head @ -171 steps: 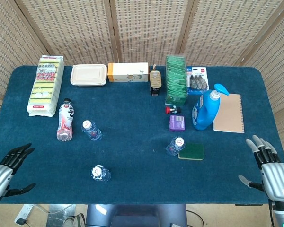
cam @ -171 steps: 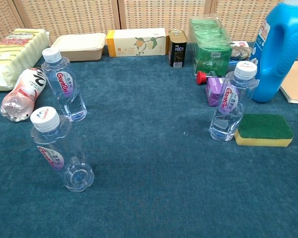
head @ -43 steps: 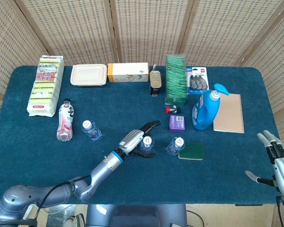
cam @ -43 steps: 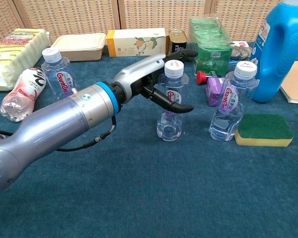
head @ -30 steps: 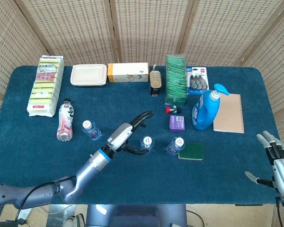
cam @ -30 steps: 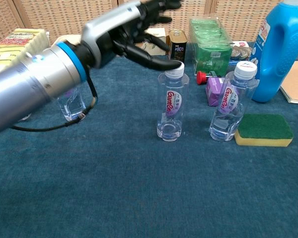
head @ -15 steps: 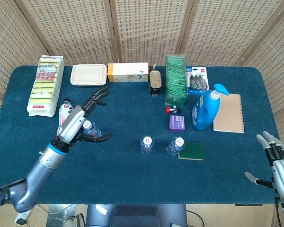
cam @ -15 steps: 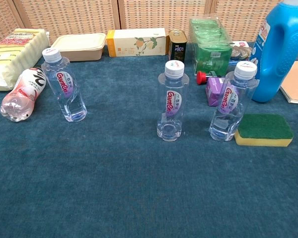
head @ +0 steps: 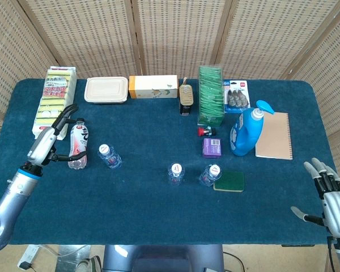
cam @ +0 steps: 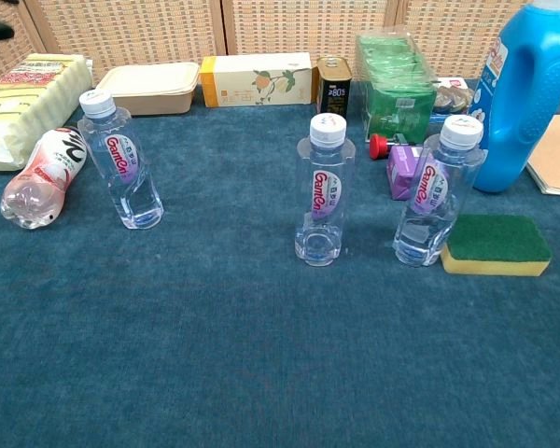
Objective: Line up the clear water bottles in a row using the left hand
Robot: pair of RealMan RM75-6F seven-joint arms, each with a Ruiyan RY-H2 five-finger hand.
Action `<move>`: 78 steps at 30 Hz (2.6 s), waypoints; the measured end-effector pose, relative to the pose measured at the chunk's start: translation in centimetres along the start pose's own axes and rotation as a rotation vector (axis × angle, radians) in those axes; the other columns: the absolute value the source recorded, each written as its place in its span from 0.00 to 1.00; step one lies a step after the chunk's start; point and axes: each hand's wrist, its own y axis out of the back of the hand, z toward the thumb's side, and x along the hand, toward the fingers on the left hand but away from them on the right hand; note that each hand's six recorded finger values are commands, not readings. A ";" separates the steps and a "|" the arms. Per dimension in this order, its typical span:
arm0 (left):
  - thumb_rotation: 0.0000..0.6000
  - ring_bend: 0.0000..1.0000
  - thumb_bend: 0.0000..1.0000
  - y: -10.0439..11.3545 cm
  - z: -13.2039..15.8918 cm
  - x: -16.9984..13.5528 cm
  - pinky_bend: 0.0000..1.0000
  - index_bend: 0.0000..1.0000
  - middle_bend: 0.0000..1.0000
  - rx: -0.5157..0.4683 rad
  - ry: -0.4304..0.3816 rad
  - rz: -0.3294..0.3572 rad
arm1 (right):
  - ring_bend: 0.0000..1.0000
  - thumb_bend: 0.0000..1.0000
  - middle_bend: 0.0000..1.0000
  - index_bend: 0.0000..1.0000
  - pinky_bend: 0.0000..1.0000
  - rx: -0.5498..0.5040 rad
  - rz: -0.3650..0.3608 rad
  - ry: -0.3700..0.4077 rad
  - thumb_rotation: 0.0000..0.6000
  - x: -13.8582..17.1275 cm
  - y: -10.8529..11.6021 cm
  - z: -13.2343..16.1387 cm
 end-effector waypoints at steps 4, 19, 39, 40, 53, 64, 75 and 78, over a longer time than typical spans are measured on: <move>1.00 0.00 0.17 -1.9 -3.1 -0.5 0.19 0.00 0.00 -0.061 0.040 -0.026 | 0.00 0.03 0.00 0.02 0.00 0.003 0.002 0.000 1.00 -0.1 -0.1 0.1; 1.00 0.00 0.17 -9.0 -6.5 0.7 0.19 0.00 0.00 -0.178 0.094 -0.129 | 0.00 0.03 0.00 0.02 0.00 0.006 0.011 -0.009 1.00 -0.2 -0.4 -0.1; 1.00 0.08 0.26 -13.3 -6.4 2.5 0.24 0.08 0.06 -0.161 0.126 -0.181 | 0.00 0.03 0.00 0.02 0.00 -0.002 0.008 -0.008 1.00 -0.2 -0.2 -0.2; 1.00 0.13 0.27 -13.3 -6.4 2.6 0.28 0.15 0.12 -0.149 0.130 -0.176 | 0.00 0.03 0.00 0.02 0.00 -0.003 0.008 -0.008 1.00 -0.2 -0.2 -0.2; 1.00 0.42 0.31 -14.1 -4.6 3.1 0.48 0.61 0.48 -0.105 0.108 -0.137 | 0.00 0.03 0.00 0.02 0.00 -0.010 0.004 -0.008 1.00 -0.2 0.0 -0.2; 1.00 0.42 0.31 -15.2 -0.1 3.1 0.48 0.61 0.48 -0.153 -0.009 -0.160 | 0.00 0.03 0.00 0.02 0.00 -0.011 0.006 -0.002 1.00 -0.2 0.0 0.0; 1.00 0.42 0.30 -20.0 4.0 4.8 0.48 0.61 0.48 -0.153 -0.070 -0.239 | 0.00 0.03 0.00 0.02 0.00 -0.014 0.005 -0.007 1.00 -0.3 0.0 -0.2; 1.00 0.42 0.29 -21.5 4.4 5.3 0.48 0.61 0.48 -0.146 -0.068 -0.255 | 0.00 0.03 0.00 0.02 0.00 -0.016 0.008 -0.007 1.00 -0.4 0.0 -0.3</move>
